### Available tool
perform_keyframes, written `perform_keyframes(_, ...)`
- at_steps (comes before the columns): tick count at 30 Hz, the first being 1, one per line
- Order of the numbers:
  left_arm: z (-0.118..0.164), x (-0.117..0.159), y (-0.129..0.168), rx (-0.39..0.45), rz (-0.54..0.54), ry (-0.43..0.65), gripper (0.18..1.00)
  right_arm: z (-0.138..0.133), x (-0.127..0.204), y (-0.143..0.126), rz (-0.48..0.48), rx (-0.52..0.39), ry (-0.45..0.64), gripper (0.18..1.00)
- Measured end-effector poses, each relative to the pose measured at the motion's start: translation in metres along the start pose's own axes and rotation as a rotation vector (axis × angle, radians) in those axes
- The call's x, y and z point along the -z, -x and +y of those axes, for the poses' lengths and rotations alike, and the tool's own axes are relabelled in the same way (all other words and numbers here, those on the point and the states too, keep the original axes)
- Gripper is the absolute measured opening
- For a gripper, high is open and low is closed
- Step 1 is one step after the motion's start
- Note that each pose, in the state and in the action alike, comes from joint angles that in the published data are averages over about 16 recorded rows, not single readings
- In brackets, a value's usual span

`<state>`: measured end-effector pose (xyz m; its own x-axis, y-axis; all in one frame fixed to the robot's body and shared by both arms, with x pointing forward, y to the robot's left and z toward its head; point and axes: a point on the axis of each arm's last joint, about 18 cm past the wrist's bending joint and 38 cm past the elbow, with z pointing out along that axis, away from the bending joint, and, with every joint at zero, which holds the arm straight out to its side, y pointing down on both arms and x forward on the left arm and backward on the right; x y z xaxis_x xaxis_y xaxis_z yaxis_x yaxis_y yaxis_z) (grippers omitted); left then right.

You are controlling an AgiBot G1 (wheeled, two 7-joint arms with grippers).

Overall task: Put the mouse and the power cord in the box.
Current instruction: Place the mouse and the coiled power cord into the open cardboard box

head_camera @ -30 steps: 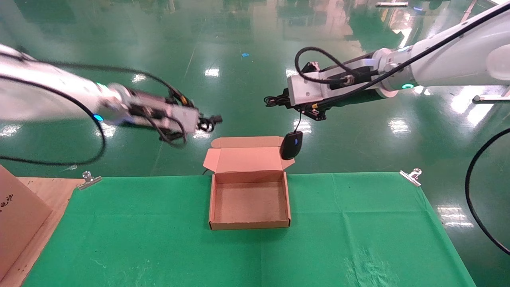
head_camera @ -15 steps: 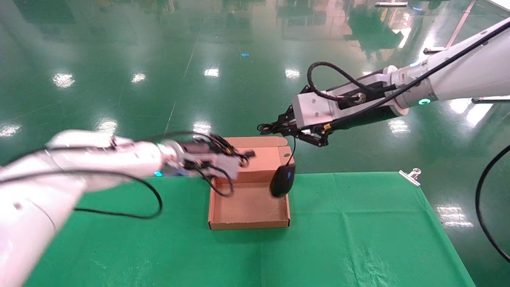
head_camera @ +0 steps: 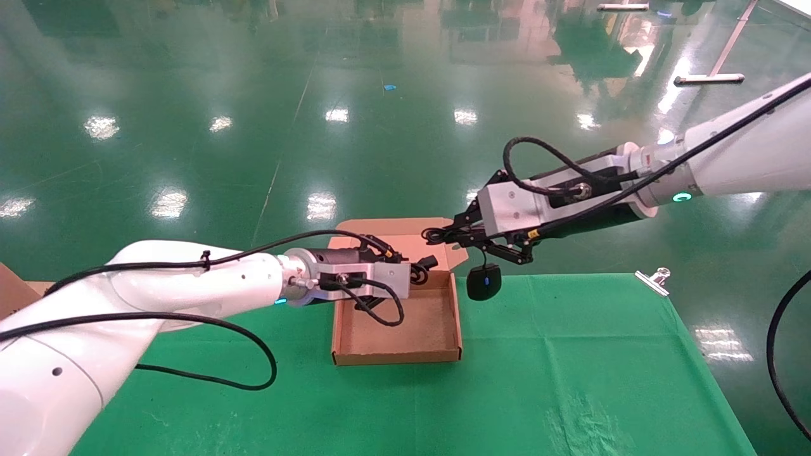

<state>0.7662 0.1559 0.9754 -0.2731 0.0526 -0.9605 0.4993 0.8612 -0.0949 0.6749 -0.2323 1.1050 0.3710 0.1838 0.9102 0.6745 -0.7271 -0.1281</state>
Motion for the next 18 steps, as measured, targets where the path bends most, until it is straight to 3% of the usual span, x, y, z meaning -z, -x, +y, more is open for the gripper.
perform_keyframes(11, -0.002, -0.002, 0.001, 0.001, 0.0, 0.003, 0.398, 0.009, -0.009, 0.015, -0.017, -0.024, 0.006, 0.235)
perform_keyframes(18, -0.002, -0.002, 0.001, 0.009, -0.002, 0.004, 0.47, 0.004, -0.016, 0.015, -0.021, -0.02, -0.005, 0.235)
